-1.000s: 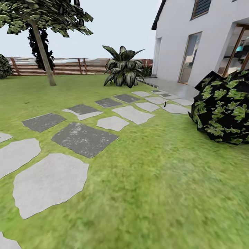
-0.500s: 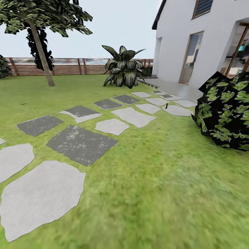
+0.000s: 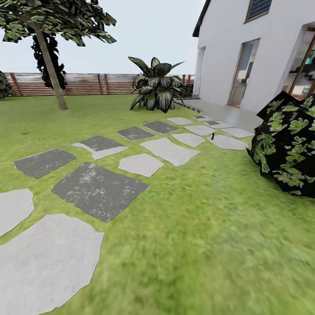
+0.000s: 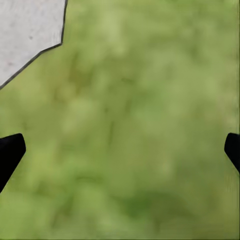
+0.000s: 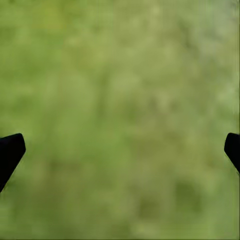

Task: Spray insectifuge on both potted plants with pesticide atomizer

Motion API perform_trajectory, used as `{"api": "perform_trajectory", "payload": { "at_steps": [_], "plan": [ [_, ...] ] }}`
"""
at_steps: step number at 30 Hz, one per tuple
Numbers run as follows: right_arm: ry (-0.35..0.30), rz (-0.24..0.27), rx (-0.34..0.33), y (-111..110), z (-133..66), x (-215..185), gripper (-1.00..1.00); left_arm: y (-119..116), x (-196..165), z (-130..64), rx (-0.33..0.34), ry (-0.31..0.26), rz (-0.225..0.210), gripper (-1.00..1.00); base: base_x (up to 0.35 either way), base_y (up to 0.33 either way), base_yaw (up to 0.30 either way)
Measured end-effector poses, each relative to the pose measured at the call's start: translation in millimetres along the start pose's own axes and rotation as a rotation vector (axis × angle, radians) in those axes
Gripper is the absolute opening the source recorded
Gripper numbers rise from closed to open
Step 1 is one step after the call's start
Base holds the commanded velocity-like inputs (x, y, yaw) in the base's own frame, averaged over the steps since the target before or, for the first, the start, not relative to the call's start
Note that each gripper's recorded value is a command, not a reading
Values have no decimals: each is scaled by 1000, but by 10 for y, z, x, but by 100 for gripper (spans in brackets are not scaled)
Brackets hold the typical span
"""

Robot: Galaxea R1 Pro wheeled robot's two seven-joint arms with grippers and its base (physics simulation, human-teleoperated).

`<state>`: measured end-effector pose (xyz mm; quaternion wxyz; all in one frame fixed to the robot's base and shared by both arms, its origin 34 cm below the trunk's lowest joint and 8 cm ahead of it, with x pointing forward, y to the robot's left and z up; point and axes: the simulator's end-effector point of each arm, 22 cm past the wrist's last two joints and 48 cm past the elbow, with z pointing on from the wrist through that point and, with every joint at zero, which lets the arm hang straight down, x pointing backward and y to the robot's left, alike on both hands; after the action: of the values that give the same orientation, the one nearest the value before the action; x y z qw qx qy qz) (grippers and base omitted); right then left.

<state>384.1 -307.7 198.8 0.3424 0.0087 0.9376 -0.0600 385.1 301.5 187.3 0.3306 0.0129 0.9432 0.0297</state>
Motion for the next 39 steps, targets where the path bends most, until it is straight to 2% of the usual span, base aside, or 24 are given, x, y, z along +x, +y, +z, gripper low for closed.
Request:
{"api": "perform_trajectory", "payload": {
  "at_steps": [32, 39],
  "plan": [
    [-2, 0, 0, 1, 2, -9, 100, 3, 6, -1, -1, 1, 0, 100, 338, 0, 0],
    [-2, 0, 0, 0, 1, -8, 100, 5, 5, -1, -1, 1, 0, 100, 338, 0, -176]
  ]
}}
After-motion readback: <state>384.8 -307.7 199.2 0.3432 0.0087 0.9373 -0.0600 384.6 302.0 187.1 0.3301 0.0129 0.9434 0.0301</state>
